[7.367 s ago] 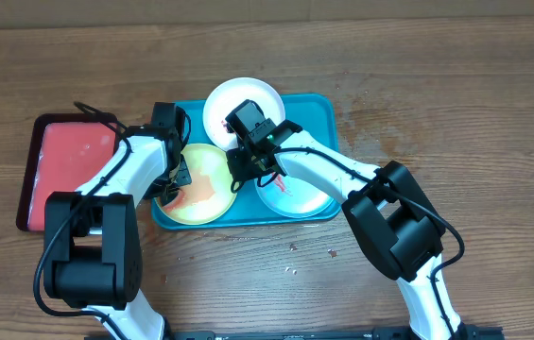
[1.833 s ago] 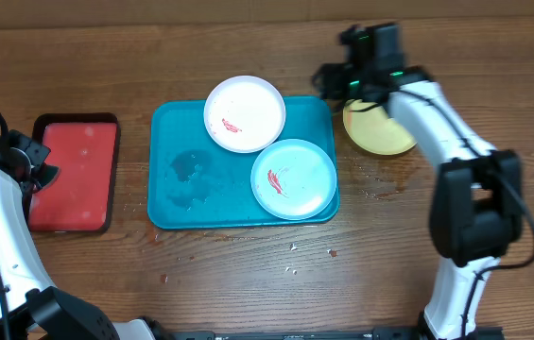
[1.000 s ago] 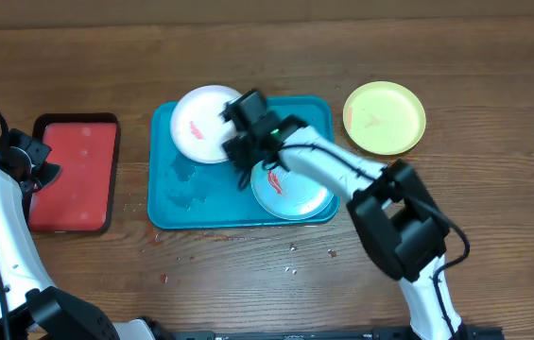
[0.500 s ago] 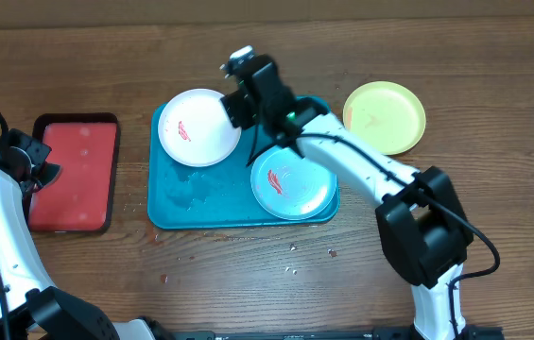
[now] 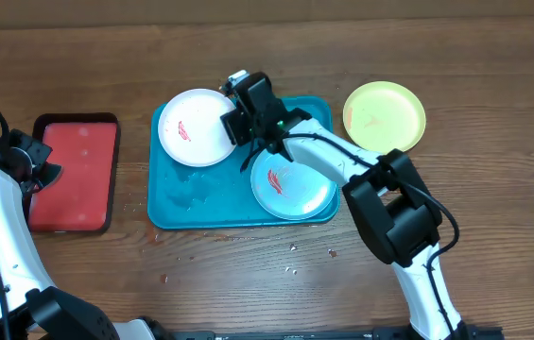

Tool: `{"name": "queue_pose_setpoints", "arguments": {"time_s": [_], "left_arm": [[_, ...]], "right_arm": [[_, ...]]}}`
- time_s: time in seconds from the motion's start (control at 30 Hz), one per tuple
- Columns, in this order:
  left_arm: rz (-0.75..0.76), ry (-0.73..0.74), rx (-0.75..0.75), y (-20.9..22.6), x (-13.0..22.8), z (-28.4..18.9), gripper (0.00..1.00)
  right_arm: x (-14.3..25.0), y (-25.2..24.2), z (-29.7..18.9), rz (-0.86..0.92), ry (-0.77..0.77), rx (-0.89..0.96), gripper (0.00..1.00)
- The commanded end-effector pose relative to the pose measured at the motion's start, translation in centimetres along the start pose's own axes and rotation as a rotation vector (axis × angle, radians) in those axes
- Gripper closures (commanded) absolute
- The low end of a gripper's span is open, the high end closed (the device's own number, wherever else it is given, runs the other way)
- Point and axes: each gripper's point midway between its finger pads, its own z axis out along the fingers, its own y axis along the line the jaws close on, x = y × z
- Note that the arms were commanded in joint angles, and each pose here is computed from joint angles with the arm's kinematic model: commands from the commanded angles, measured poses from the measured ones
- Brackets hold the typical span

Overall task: Clean dirty plates on tray and stack at the side
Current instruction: 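Reach the right gripper to the white plate rim and grip it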

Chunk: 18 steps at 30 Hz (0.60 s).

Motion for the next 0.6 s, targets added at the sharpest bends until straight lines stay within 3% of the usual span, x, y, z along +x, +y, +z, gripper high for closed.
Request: {"name": "queue_pose_setpoints", "arguments": {"time_s": [0.0, 0.03, 0.1, 0.17, 0.37, 0.43, 0.57], "left_arm": [[-0.006, 0.019, 0.028, -0.4, 0.4, 0.0, 0.96], [-0.005, 0.021, 0.031, -0.5, 0.4, 0.0, 0.96], [-0.002, 0.026, 0.041, -0.8, 0.6, 0.0, 0.96], [0.003, 0.028, 0.043, -0.9, 0.7, 0.0, 0.96], [0.037, 0.033, 0.049, -1.3, 1.0, 0.0, 0.96], [0.039, 0.033, 0.050, -1.4, 1.1, 0.0, 0.96], [0.039, 0.034, 0.050, -1.4, 1.1, 0.0, 0.96]], "right_arm": [[-0.9, 0.6, 0.3, 0.023, -0.027, -0.036, 0.38], [-0.8, 0.5, 0.3, 0.022, -0.026, -0.036, 0.39], [-1.0, 0.6, 0.3, 0.022, -0.034, -0.037, 0.54], [-1.0, 0.6, 0.4, 0.022, -0.036, -0.037, 0.62], [-0.1, 0.4, 1.2, 0.049, -0.018, -0.034, 0.60], [0.3, 0.3, 1.6, 0.050, -0.011, -0.030, 0.52], [0.6, -0.5, 2.0, 0.050, -0.011, 0.013, 0.46]]}}
